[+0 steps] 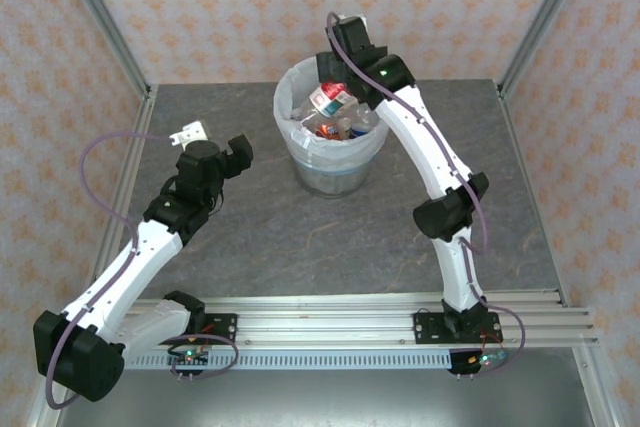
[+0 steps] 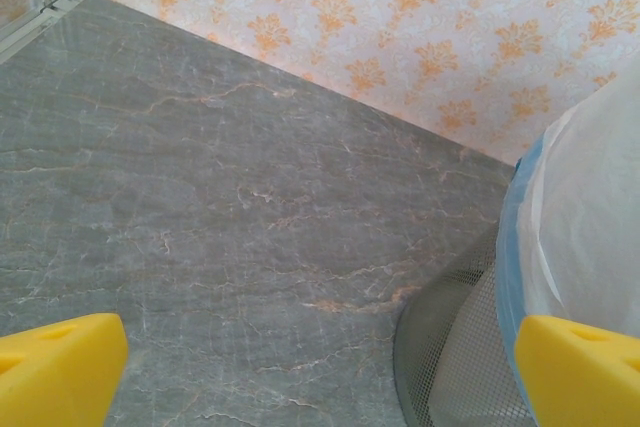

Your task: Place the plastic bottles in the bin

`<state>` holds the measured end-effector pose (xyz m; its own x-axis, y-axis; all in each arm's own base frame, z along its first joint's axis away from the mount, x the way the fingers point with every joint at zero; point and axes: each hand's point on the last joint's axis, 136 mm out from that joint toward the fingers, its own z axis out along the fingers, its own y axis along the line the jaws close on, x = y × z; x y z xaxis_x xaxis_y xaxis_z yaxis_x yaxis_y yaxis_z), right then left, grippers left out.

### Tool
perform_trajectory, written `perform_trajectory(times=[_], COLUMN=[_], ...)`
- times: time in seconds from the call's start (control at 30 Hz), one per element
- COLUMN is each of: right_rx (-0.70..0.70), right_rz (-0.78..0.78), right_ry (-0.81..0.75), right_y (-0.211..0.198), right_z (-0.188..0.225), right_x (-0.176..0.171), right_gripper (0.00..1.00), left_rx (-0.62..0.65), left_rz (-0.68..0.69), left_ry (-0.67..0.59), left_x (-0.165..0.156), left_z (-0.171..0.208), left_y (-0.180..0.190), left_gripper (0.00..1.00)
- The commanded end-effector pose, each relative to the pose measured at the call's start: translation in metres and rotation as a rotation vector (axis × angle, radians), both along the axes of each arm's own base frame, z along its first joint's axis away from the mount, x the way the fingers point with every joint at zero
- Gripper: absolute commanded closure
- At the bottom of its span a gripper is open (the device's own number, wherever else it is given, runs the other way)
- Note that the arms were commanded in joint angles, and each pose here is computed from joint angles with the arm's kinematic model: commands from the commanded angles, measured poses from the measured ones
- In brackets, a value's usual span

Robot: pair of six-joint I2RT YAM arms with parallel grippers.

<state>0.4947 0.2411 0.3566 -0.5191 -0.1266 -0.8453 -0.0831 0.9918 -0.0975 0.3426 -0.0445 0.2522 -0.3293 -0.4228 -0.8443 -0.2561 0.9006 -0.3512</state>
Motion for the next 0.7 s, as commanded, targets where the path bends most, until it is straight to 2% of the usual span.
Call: perform_trajectory(times=[0.0,0.23,0.53,0.67], right_rx=[-0.091,-0.140,-0.197,-0.273], right_rz=[-0.034,-0.049,-0.047,-0.046], right_ry=[0.039,0.088,0.196,0.306], right_y=[-0.026,-0.053,-0.062,-0.068], right_z=[0.008,0.022,0.000,-0.029], right_x=[-0.020,-0.055,-0.072,-0.079], right_gripper=[0.05,0.09,0.12,0.12], left_rx=[0.005,-0.002,0.006,0.015], left_rz=[0.031,0.030,0.059,0.078], left_ry=[0.001,0.007,0.002,0.000], left_x=[-0.004,-0.004,-0.007,-0.010], left_z=[0.003,-0.001,-0.001,-0.003], left_y=[0.008,0.007,0.013,0.018], left_gripper=[0.00,0.00,0.00,0.00])
